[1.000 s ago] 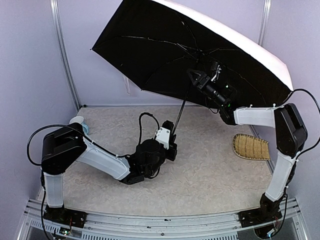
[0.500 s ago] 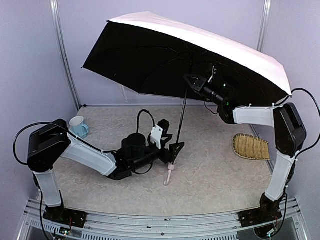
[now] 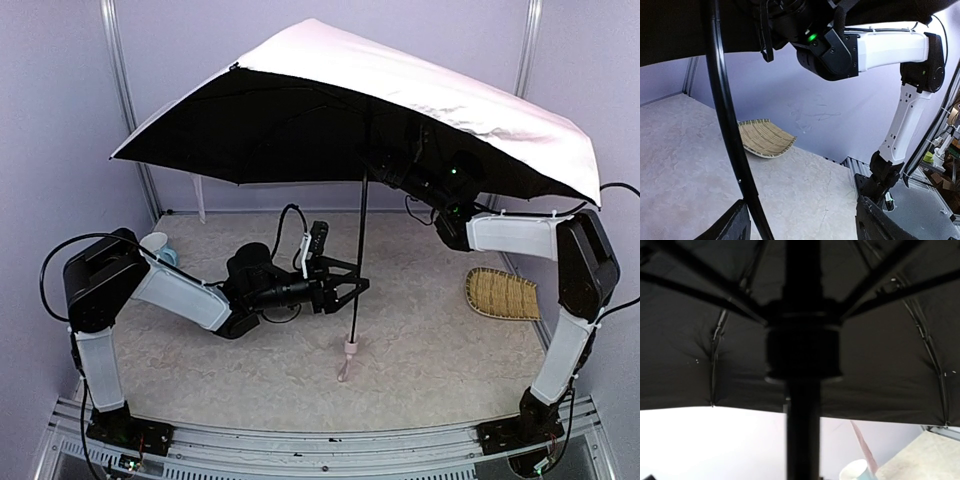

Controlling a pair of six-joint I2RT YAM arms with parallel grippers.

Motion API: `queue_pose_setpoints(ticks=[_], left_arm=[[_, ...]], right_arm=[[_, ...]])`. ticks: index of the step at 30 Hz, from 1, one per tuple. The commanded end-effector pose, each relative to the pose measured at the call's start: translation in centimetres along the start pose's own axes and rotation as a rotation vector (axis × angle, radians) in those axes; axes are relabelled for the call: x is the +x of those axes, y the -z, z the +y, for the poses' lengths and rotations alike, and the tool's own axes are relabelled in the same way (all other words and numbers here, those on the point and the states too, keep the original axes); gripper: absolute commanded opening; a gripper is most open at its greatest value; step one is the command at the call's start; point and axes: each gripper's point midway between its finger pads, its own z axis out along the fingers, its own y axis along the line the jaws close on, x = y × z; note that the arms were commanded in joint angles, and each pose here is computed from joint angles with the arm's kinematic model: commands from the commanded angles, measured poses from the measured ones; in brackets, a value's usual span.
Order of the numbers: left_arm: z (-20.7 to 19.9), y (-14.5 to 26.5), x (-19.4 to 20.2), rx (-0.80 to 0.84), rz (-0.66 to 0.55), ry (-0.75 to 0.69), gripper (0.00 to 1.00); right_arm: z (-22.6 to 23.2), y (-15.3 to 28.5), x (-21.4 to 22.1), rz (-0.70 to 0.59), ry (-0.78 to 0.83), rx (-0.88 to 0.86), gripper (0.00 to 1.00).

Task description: Put away the umbrella

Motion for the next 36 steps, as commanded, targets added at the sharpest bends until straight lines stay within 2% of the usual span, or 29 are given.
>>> queue_pose_setpoints(ticks=[1, 4, 7, 9, 11, 16, 18, 22, 26, 27, 31, 33, 36], left_arm=[[-1.3, -0.7, -1.0, 0.07, -0.028, -0.004, 0.66], [-0.2, -1.1, -0.9, 0.026, -0.025, 0.017, 0.47], [0.1, -1.4, -0.7, 0.017, -0.027, 0.023, 0.39], [0.6, -1.6, -0.7, -0.004, -0.028, 0.024, 0.39], [1.2, -1.7, -0.7, -0.03, -0.034, 0.026, 0.44], [2.8, -1.2, -0.8, -0.084, -0.052, 0.028, 0.43], [2.9, -1.3, -0.6, -0.085, -0.043, 0.024, 0.34], [2.4, -1.4, -0.6, -0.069, -0.045, 0.036, 0.0], [1.3, -1.4, -0.9, -0.027, -0.056, 0.053, 0.0], [1.0, -1.5, -1.0, -0.018, -0.059, 0.056, 0.0], [0.3, -1.6, -1.1, -0.003, -0.072, 0.046, 0.0], [0.4, -1.7, -1.0, -0.003, -0.077, 0.048, 0.0], [0.4, -1.8, -0.9, 0.0, -0.082, 0.051, 0.0]], right_arm=[[4.6, -0.2, -2.5, -0.051, 0.074, -0.12, 0.0], [5.0, -0.4, -2.3, -0.053, 0.074, -0.13, 0.0], [5.4, -0.5, -2.1, -0.05, 0.071, -0.138, 0.0], [5.6, -0.5, -2.1, -0.051, 0.065, -0.143, 0.0], [5.9, -0.4, -2.1, -0.056, 0.061, -0.153, 0.0], [6.5, -0.2, -2.2, -0.06, 0.056, -0.164, 0.0], [6.6, -0.2, -2.3, -0.06, 0.058, -0.166, 0.0], [6.6, -0.3, -2.1, -0.056, 0.055, -0.169, 0.0], [6.2, -0.2, -2.1, -0.065, 0.047, -0.154, 0.0], [6.1, 0.0, -2.3, -0.083, 0.04, -0.148, 0.02], [5.9, 0.8, -3.8, -0.201, 0.028, -0.138, 0.35], [5.6, 0.7, -4.6, -0.248, 0.029, -0.128, 0.45], [4.8, 0.5, -5.5, -0.306, 0.033, -0.113, 0.54]])
